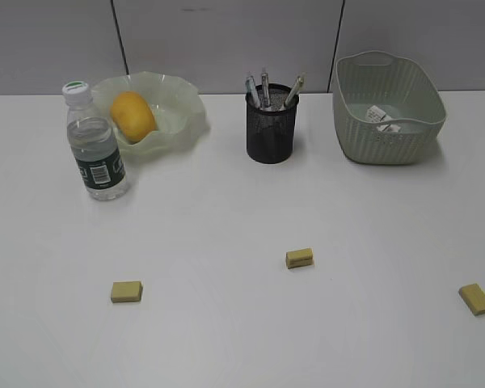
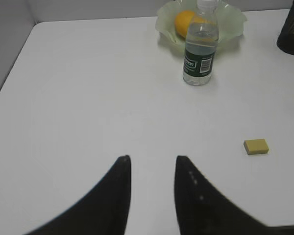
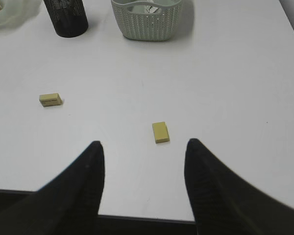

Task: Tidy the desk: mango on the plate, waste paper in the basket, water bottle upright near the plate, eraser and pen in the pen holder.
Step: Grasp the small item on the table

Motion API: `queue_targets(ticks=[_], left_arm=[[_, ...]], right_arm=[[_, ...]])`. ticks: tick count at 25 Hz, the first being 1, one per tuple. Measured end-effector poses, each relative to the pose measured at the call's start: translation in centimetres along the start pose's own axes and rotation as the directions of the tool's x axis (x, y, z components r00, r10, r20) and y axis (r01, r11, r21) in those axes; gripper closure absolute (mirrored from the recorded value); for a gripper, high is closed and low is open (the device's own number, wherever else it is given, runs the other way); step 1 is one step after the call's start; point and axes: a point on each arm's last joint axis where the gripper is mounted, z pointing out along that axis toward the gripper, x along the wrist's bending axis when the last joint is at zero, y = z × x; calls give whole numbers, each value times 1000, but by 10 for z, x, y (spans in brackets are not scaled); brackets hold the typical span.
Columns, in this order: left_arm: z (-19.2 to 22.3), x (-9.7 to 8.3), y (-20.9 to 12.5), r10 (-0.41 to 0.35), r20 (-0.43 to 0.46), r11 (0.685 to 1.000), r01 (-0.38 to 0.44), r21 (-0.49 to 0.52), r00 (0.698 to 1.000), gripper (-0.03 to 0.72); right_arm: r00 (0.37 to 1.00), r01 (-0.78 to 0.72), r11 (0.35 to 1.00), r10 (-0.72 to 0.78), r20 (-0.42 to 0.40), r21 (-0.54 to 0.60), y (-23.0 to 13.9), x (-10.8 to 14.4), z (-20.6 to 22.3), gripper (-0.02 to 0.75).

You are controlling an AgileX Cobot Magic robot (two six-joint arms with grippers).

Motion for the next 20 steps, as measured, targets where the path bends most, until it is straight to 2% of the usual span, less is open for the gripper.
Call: queue_targets(ticks=[3, 5, 8, 13, 15, 17, 20], left_arm=[[0, 0, 0, 0, 0, 1000, 0, 0, 1000, 450], [0, 0, 0, 0, 0, 1000, 0, 0, 1000, 449], [0, 0, 0, 0, 0, 1000, 0, 0, 1000, 449], [0, 0, 0, -1, 2, 1000, 1, 0, 1000, 449], [0, 0, 0, -2, 4, 1000, 2, 0, 1000, 439], [0, -1, 0, -6, 11, 1000, 6, 0, 1000, 402], [2, -3, 1, -16, 29, 1000, 16, 18, 999, 286]], right_arm=[[1000, -1, 1000, 1, -2, 0, 0, 0, 0, 242], [1000, -1, 1000, 1, -2, 0, 0, 0, 0, 164], [1000, -1, 1000, 1, -2, 0, 0, 0, 0, 113], [1000, -2, 1000, 2, -3, 0, 0, 0, 0, 113], [1000, -2, 1000, 2, -3, 0, 0, 0, 0, 139], [1000, -2, 1000, 2, -3, 0, 0, 0, 0, 173], [1000, -2, 1000, 2, -3, 0, 0, 0, 0, 226]])
